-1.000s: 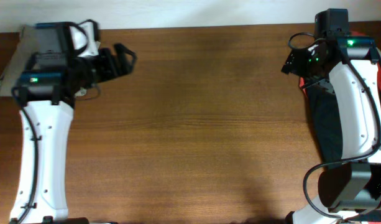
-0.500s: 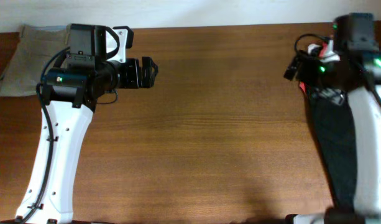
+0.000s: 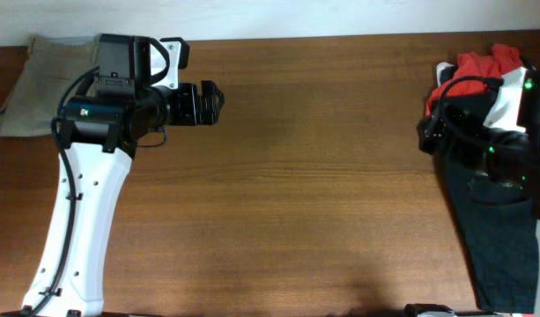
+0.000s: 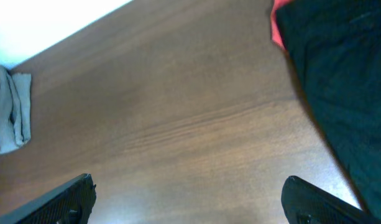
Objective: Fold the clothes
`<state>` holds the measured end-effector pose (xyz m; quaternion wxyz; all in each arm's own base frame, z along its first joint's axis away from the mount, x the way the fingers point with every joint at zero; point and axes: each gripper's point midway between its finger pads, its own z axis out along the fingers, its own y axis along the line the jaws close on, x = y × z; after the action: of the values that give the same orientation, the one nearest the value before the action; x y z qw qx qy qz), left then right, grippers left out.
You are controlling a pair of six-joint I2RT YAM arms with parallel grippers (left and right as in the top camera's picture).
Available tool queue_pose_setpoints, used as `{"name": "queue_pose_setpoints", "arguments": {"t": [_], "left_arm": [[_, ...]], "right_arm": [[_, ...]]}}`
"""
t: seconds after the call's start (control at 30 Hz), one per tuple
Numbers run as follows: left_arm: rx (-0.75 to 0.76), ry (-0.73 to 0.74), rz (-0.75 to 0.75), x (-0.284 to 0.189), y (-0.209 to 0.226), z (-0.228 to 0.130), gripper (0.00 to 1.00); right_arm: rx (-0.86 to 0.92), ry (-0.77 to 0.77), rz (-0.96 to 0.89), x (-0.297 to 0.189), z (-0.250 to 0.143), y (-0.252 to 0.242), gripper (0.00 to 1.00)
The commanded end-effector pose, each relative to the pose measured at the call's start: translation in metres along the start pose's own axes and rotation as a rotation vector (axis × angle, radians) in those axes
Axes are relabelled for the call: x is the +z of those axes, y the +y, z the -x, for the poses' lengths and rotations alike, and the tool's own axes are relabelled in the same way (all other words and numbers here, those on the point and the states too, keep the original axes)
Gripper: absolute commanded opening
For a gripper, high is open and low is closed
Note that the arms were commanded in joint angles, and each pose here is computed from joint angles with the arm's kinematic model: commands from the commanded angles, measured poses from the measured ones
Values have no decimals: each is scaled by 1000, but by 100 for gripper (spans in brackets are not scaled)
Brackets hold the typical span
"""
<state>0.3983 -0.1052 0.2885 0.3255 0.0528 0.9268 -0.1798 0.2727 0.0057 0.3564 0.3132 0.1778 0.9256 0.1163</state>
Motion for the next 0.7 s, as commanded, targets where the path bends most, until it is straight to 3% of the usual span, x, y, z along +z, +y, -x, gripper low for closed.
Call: {"name": "queue_pose_setpoints", "arguments": {"t": [0.0, 0.1, 0.2, 0.43, 0.67], "left_arm": [[26, -11, 3, -4, -2, 1, 99], [26, -11, 3, -4, -2, 1, 99], [26, -11, 3, -4, -2, 1, 99], [26, -11, 3, -4, -2, 1, 99], [26, -11, 3, -4, -2, 1, 99]], "right_arm": [[-28, -179, 0, -41, -5, -7, 99], [-53, -407, 66, -62, -31, -16, 99], [-76, -533, 125, -25, -67, -33, 99], [-162, -733, 320, 71, -102, -31, 99], [-165, -853, 358, 90, -111, -40, 99]]}}
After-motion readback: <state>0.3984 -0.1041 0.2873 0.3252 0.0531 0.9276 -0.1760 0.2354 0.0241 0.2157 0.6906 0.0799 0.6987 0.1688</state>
